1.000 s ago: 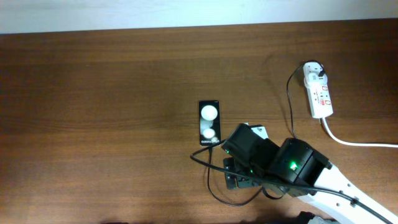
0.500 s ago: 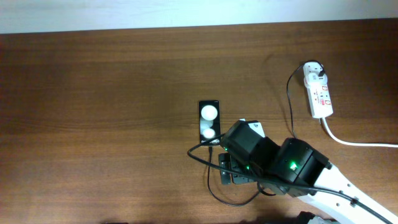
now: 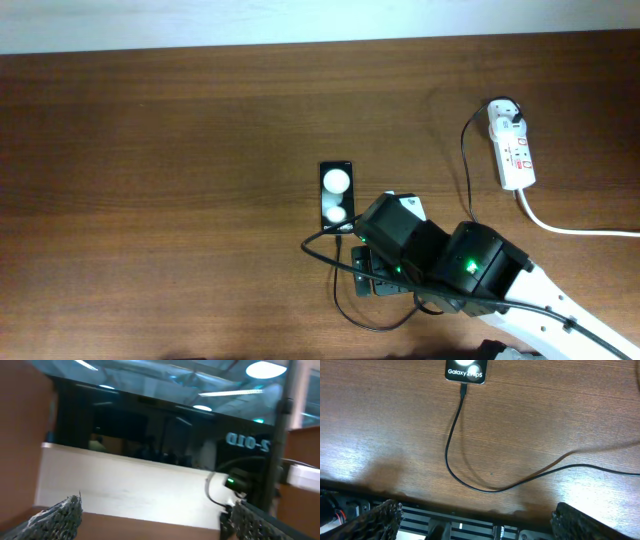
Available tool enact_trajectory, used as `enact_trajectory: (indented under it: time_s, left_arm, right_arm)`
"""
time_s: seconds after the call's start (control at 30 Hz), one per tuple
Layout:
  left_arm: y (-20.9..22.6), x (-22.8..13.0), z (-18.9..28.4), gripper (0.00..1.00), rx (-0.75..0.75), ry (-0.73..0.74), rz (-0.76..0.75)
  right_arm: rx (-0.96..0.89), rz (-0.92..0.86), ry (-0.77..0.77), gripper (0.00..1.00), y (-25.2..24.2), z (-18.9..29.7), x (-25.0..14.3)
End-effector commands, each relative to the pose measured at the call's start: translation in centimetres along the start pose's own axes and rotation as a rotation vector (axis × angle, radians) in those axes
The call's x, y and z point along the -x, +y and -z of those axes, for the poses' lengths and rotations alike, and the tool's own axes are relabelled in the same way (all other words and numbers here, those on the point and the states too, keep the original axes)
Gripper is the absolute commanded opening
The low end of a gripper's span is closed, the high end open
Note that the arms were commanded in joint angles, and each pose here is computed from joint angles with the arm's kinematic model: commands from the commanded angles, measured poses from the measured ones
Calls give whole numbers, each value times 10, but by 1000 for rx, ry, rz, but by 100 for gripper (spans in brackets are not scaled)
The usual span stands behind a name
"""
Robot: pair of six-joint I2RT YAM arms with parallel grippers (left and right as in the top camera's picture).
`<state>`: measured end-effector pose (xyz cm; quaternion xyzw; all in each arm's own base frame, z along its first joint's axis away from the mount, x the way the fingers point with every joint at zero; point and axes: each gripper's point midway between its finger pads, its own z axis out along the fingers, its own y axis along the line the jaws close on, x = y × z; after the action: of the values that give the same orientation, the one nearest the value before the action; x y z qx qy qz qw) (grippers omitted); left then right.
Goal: Plug charger to phone and switch on socket
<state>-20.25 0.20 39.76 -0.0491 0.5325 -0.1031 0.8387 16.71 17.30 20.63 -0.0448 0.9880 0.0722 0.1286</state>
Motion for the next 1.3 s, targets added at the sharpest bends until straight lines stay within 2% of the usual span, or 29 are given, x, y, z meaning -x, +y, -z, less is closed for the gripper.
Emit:
enact_trajectory:
  time_s: [0.0, 0.1, 0.23, 0.33, 0.4, 0.47, 0.53, 0.57, 0.7, 0.83, 0.9, 0.93, 1.13, 1.17, 1.2, 1.27]
  left_arm:
    - [30, 1, -5, 99, 179, -6, -19]
    - [35, -8, -29, 99, 212, 62, -25]
    - [46, -44, -110, 99, 257, 229, -41]
    - [61, -105, -189, 99, 284, 362, -53]
    - [73, -179, -247, 99, 272, 454, -48]
    - [71, -225, -282, 99, 205, 456, -28]
    - [81, -267, -301, 99, 204, 446, -27]
    - [89, -303, -307, 99, 208, 463, -28]
    - [102, -359, -311, 99, 202, 439, -28]
    - [108, -396, -302, 99, 200, 489, -32]
    - [99, -399, -302, 99, 140, 509, -50]
    - [94, -401, -301, 99, 90, 522, -120]
    - [94, -401, -302, 99, 87, 522, -131]
    - [94, -401, -302, 99, 87, 522, -132]
    - [94, -401, -302, 99, 87, 522, -132]
    - [94, -401, -302, 99, 87, 522, -132]
  right_arm:
    - [16, -8, -37, 99, 2, 5, 8]
    - [29, -10, -51, 99, 6, 5, 11]
    - [29, -10, -50, 99, 5, 5, 11]
    - [28, -10, -50, 99, 5, 5, 11]
    - [28, -10, -50, 99, 5, 5, 11]
    - [28, -10, -50, 99, 5, 5, 11]
    - [28, -10, -50, 99, 5, 5, 11]
    - [28, -10, -50, 99, 5, 5, 11]
    - [28, -10, -50, 99, 5, 5, 11]
    - [28, -10, -50, 99, 5, 5, 11]
    - [29, -10, -50, 99, 5, 5, 11]
    - [30, -10, -52, 99, 6, 5, 11]
    - [30, -10, -53, 100, 6, 5, 12]
    - [30, -11, -53, 89, 6, 5, 12]
    - [31, -11, -53, 84, 6, 5, 12]
    - [31, -11, -53, 82, 6, 5, 12]
